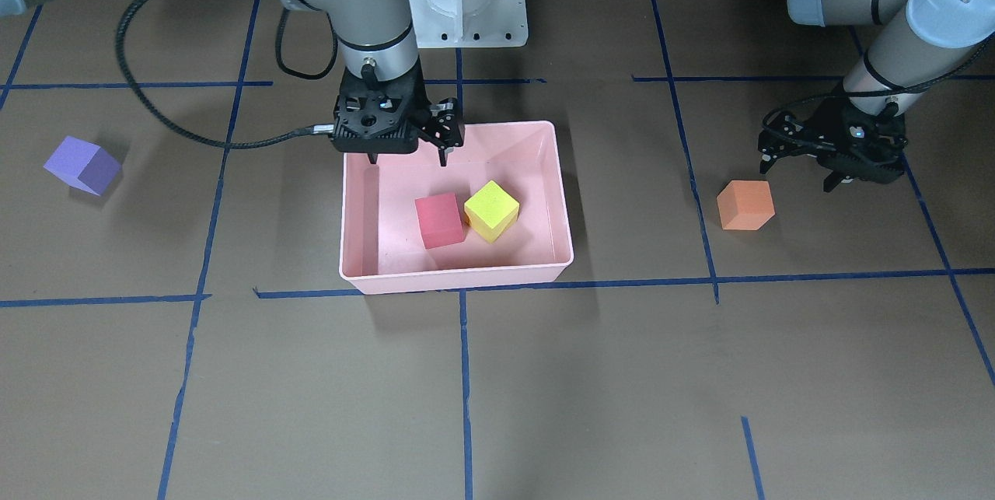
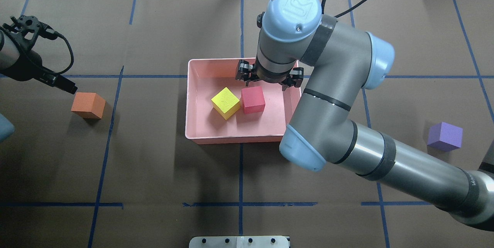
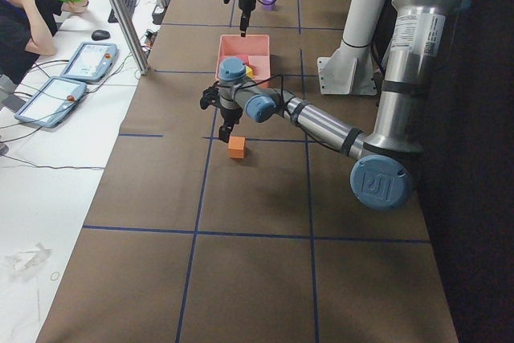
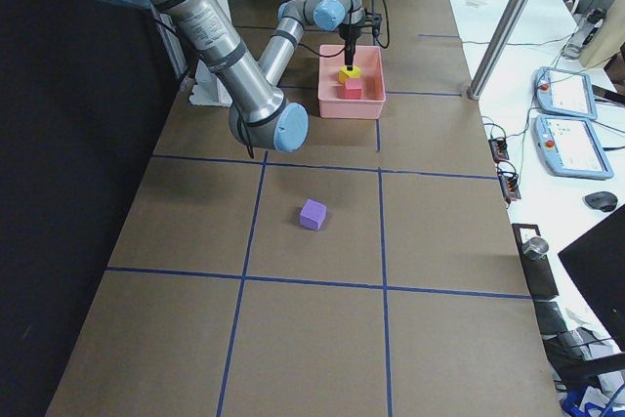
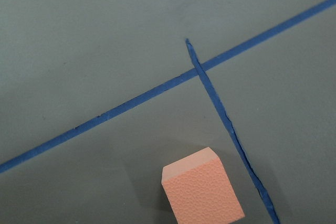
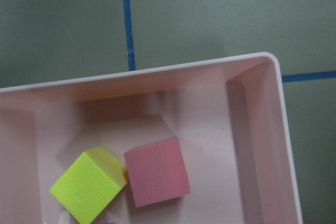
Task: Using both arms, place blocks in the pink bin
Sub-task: 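Lift the open right gripper from the bin while the left grasps the orange cube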
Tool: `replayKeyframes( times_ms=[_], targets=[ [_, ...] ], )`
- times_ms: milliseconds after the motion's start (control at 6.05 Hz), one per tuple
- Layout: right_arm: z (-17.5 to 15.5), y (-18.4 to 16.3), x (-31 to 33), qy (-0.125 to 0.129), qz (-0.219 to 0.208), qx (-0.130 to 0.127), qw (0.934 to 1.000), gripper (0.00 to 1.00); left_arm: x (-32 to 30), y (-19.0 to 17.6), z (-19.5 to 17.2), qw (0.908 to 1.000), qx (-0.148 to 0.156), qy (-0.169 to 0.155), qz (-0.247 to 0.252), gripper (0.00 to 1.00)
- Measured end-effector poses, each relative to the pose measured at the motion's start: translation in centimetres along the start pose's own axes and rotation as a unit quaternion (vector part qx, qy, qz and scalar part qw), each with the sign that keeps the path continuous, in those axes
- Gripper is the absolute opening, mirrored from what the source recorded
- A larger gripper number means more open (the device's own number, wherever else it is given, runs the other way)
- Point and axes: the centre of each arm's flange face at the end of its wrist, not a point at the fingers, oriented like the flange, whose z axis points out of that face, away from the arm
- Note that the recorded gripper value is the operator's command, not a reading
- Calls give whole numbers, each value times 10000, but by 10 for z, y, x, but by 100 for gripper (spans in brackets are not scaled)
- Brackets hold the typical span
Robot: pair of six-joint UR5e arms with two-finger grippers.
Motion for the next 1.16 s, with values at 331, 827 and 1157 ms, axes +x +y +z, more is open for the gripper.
replayKeyframes(
  times_ms=[331, 827, 1157],
  targets=[
    [-13, -28, 29, -35, -167, -106, 9998, 100, 14, 8, 43, 9980, 95, -90, -616, 100],
    [-10, -33, 48, 16, -205, -133, 9997, 100, 2, 13, 89, 9974, -11, -169, -693, 100],
    [-10, -28, 60, 16, -266, -126, 9996, 100, 9, 16, 107, 9976, -114, -165, -667, 36]
  ],
)
